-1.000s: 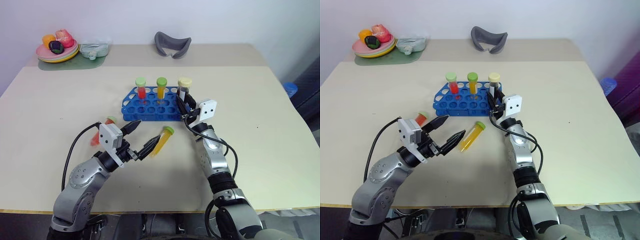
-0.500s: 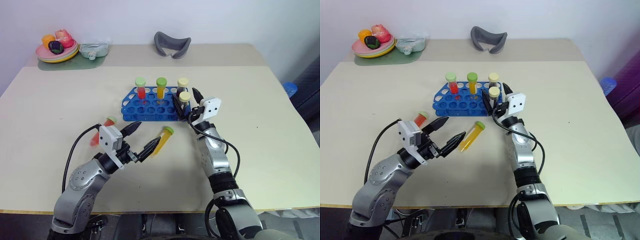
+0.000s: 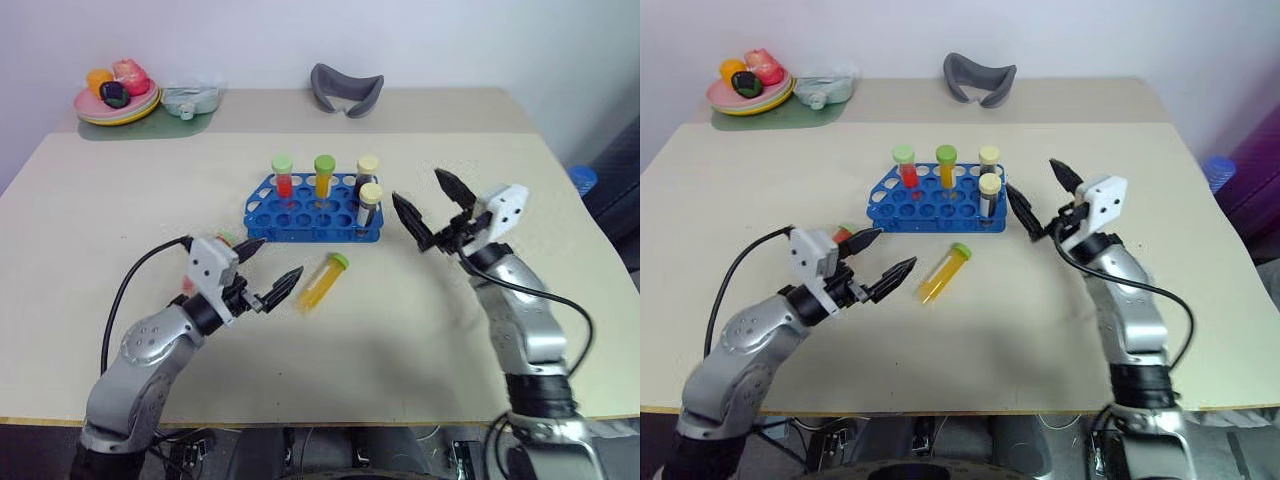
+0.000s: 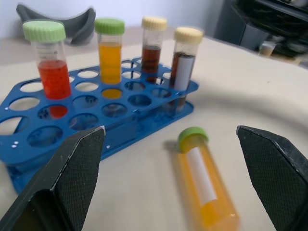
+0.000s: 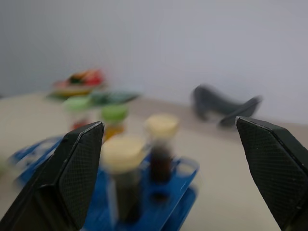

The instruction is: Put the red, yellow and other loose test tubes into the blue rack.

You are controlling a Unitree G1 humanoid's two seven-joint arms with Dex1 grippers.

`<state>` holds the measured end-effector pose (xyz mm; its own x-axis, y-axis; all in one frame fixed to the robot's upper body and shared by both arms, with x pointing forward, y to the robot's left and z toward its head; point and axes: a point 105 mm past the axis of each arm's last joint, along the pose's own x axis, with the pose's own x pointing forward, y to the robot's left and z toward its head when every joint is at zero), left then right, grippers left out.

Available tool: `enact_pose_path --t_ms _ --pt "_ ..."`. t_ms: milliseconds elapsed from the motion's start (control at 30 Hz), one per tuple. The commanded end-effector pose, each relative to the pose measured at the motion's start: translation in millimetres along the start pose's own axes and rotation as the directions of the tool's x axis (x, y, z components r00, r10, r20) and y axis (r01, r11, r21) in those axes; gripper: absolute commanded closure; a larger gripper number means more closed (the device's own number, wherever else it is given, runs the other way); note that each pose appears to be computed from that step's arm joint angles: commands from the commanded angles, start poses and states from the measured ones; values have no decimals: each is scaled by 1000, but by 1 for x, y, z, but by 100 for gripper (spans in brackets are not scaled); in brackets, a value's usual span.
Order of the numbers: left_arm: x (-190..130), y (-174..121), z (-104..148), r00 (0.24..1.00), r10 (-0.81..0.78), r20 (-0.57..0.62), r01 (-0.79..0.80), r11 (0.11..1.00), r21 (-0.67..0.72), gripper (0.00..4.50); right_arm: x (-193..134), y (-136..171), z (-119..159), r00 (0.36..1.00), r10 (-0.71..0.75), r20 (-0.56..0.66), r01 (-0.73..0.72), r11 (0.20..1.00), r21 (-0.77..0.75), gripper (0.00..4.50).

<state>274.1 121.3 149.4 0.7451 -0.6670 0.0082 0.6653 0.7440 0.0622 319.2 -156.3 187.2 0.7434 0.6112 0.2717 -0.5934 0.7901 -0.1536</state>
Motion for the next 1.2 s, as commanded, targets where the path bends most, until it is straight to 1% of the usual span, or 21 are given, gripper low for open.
enact_pose_path --t_ms 33,67,133,233,367,700,800,933,1000,1100,1133,1200 --pt "9 -3 16 1000 -27 -1 27 999 25 0 -15 18 11 980 182 -78 -186 982 -45 4" --pt "11 -2 16 999 -33 -12 34 999 26 0 -19 23 9 968 220 -118 -226 973 -46 4" --pt "12 0 10 996 -37 -75 39 999 26 0 -23 28 5 953 245 -178 -257 965 -45 4" --pt "10 8 3 990 -18 -142 22 999 23 0 -26 31 2 947 251 -200 -264 964 -38 4" --pt "3 18 7 990 -6 -140 3 1000 -18 0 -27 36 -4 945 250 -213 -264 964 -39 4" --pt "-3 20 6 985 -10 -171 7 1000 -19 0 -30 37 -15 938 262 -227 -274 961 -22 4" --pt "-3 16 5 981 -29 -192 24 999 -25 0 -30 38 -18 936 266 -230 -278 960 -23 4" --pt "7 -6 11 967 -125 -221 122 992 -29 0 -32 39 -20 935 266 -237 -280 960 -27 4" --pt "16 -18 11 946 -168 -277 171 985 -12 0 -38 36 -22 925 269 -267 -290 956 -38 4" --pt "23 -23 3 895 -149 -421 198 977 75 0 -49 31 -22 907 288 -308 -315 948 -38 4" --pt "26 -25 -1 871 -149 -468 196 979 54 0 -52 27 -22 902 289 -320 -317 948 -40 4" --pt "35 -32 -1 836 -175 -520 202 979 -6 0 -58 19 -21 898 278 -342 -313 948 -51 4"
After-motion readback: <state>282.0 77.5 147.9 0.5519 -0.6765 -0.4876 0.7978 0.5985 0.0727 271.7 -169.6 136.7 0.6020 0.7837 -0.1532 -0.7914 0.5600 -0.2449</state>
